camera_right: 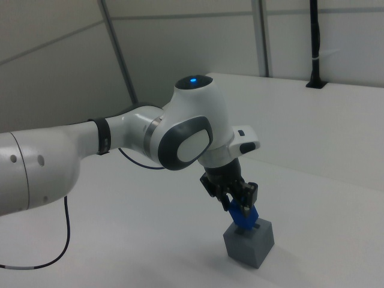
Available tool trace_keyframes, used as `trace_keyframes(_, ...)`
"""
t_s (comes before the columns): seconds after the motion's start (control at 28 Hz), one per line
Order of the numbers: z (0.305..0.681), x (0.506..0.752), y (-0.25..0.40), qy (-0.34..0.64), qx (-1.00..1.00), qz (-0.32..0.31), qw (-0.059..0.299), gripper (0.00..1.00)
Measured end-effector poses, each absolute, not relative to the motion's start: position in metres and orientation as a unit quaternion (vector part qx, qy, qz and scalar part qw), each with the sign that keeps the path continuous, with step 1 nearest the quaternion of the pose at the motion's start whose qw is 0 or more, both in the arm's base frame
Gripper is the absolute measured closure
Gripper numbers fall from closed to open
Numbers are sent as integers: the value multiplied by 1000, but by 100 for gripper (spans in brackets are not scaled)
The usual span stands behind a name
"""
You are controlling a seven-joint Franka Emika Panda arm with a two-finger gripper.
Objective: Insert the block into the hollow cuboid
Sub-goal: 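Lift the blue block and carry it over the grey hollow cube, then lower the blue block into the cube opening and open the gripper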
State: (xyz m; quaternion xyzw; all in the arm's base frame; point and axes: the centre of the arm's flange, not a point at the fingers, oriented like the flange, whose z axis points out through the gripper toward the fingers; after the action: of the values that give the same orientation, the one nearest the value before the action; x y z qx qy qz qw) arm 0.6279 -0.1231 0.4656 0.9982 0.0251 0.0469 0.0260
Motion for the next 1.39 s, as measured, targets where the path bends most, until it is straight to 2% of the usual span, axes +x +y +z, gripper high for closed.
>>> trace_keyframes(0.46,444,632,-124,39,999,30,23,48)
trace_keyframes(1.21,432,634,-124,42,999,21,22,48)
trace_keyframes(1.29,431,634,-123,43,999,20,21,46)
trace_keyframes(1.32,431,634,-122,43,999,20,21,39)
trace_keyframes(1.39,430,635,-121,44,999,19,21,32)
